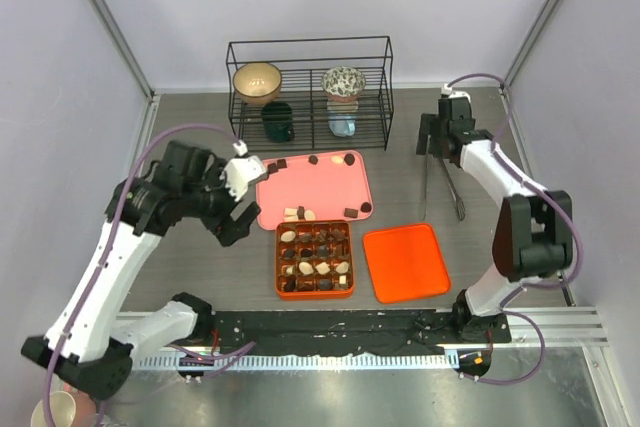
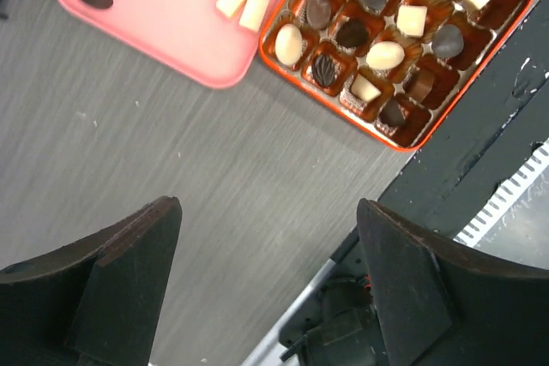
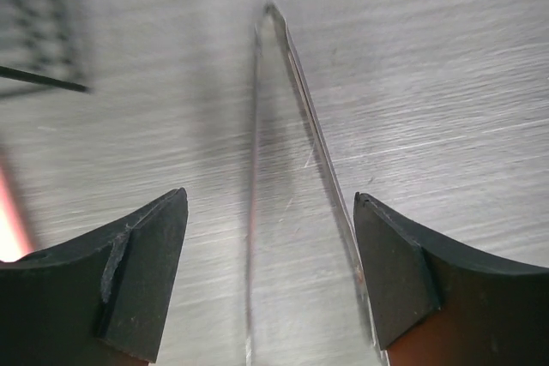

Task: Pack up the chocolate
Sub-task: Place the clamp at the center of the board.

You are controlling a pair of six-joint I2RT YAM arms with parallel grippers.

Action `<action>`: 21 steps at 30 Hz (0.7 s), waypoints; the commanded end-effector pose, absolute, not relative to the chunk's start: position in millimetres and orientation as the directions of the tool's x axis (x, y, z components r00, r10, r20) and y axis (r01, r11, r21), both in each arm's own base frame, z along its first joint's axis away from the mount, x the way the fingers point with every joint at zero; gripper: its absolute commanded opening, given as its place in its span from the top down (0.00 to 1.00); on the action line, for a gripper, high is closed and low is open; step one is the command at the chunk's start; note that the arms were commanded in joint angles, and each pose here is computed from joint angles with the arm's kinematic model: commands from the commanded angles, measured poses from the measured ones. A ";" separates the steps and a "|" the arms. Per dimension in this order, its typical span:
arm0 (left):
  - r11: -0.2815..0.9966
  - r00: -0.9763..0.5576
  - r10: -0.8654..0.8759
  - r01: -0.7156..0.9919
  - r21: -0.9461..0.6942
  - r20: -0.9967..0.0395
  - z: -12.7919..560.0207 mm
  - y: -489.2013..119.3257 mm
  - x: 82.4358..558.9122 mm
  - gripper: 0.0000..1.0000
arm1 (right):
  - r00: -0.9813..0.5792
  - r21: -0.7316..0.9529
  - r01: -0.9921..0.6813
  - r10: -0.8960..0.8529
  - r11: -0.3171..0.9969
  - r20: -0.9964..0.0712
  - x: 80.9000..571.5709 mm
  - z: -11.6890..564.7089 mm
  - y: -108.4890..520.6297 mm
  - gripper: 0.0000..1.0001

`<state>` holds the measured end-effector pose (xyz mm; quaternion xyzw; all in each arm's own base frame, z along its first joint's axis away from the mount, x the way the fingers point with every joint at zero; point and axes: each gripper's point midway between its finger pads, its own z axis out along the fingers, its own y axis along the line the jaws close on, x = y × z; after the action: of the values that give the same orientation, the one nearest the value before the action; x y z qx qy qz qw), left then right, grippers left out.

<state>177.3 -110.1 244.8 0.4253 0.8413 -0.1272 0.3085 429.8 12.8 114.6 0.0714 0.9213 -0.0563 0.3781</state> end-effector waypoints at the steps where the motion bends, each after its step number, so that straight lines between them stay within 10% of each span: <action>1: 0.536 -0.370 0.684 0.840 0.089 -0.628 260.5 -148.6 192.4 0.14 | -0.504 0.126 0.224 0.225 0.966 -0.834 429.9 196.4 19.1 0.17; 5: 0.370 -0.242 0.811 0.918 0.146 -0.532 244.3 -192.0 197.4 0.13 | -0.454 0.229 0.282 0.340 0.932 -0.824 410.0 220.8 20.1 0.00; 14: 0.106 0.020 0.854 0.972 0.212 -0.519 213.3 -320.8 216.0 0.12 | -0.306 0.253 0.297 0.343 0.921 -0.888 364.3 267.9 4.1 0.00; 21: 0.067 0.007 0.854 0.990 0.123 -0.521 139.3 -401.8 246.7 0.32 | -0.171 0.290 0.317 0.355 0.903 -0.919 329.2 304.1 -10.0 0.06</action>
<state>224.1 -350.8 151.6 0.6684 0.7062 -0.1111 0.2053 344.8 3.0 279.4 0.1955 0.7983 0.0246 0.5691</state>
